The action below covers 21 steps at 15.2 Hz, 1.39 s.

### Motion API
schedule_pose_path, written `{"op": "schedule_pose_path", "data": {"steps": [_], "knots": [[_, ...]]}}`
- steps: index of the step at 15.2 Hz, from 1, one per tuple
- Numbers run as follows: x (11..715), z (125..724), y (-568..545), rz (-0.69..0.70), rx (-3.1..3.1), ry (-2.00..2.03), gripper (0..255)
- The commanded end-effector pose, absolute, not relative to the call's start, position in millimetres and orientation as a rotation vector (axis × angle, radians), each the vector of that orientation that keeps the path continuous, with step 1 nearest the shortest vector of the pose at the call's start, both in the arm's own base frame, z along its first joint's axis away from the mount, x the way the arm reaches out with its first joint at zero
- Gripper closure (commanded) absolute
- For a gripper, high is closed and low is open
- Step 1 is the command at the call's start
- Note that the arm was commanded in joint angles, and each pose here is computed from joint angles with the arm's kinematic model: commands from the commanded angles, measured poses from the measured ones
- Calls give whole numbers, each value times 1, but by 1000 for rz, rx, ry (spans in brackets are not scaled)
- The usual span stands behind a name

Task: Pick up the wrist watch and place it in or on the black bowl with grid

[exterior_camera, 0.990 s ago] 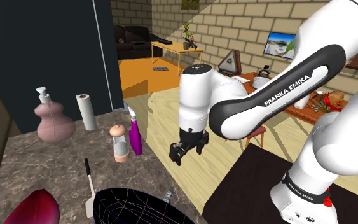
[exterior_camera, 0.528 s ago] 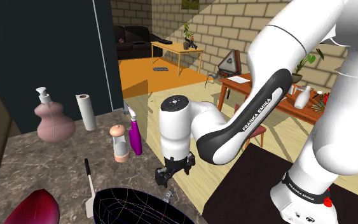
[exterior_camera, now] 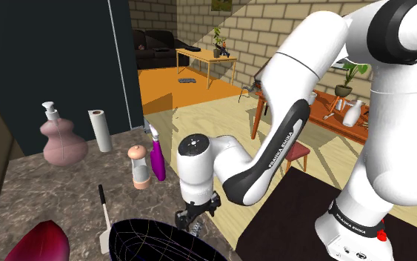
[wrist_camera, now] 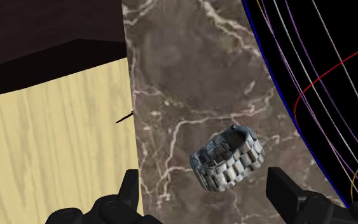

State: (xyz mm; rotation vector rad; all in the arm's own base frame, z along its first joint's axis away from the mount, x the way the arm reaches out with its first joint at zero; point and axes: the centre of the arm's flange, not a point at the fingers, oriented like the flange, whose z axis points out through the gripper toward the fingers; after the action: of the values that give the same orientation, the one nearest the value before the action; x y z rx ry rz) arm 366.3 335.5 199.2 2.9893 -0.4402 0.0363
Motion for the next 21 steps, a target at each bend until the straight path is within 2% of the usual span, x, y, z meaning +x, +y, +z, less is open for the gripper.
{"op": "schedule_pose_path", "data": {"steps": [1, 9, 10, 21], "knots": [[365, 188, 336, 34, 2990, -436, 0], [365, 185, 336, 34, 2990, -436, 0], [365, 186, 335, 35, 2990, -436, 255], [365, 196, 336, 34, 2990, -436, 255]]}}
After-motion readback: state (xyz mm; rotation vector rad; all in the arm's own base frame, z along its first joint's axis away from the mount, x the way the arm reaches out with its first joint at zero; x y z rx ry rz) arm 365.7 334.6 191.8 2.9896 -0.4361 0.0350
